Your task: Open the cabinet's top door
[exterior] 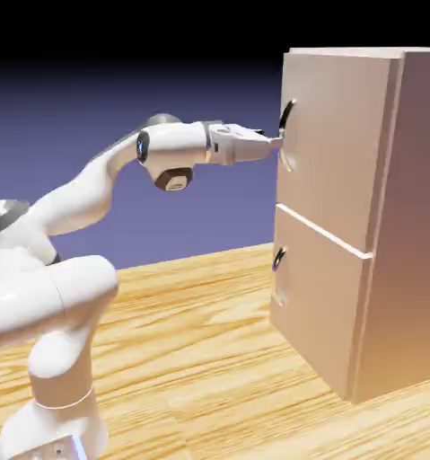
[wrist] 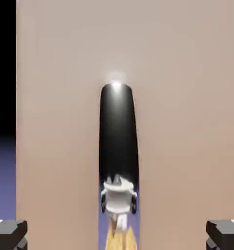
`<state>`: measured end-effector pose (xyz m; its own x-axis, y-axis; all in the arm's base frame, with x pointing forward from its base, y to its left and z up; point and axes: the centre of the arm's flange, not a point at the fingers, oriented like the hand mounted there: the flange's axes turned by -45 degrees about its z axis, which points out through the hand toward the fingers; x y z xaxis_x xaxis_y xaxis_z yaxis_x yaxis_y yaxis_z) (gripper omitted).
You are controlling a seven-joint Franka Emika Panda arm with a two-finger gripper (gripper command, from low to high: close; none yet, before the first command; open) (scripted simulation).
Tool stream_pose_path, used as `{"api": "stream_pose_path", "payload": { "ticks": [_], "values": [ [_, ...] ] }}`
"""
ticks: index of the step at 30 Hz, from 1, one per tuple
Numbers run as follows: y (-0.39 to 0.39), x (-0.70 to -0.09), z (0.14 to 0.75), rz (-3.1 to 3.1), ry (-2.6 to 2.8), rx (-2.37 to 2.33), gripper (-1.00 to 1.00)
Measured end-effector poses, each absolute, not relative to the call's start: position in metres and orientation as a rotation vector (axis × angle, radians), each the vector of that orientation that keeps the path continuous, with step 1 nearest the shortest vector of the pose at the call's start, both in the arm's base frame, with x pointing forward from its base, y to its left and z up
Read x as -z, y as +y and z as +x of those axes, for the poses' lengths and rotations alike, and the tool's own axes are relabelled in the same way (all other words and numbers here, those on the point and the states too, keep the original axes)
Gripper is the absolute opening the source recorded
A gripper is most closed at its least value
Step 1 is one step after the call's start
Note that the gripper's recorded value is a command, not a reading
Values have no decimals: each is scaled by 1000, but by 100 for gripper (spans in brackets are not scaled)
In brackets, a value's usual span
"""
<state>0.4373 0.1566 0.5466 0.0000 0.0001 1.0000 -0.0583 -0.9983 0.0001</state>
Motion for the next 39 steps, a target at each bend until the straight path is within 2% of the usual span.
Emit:
{"api": "stream_pose_path", "payload": {
  "ticks": [1,3,20,39],
  "values": [
    [156,-547,438,2192,-64,-2192,-100],
    [156,-547,438,2192,-64,-2192,-100],
    [57,-547,316,2416,563,-2417,-100],
    [-68,-547,262,2520,1217,-2520,-100]
  ]
}}
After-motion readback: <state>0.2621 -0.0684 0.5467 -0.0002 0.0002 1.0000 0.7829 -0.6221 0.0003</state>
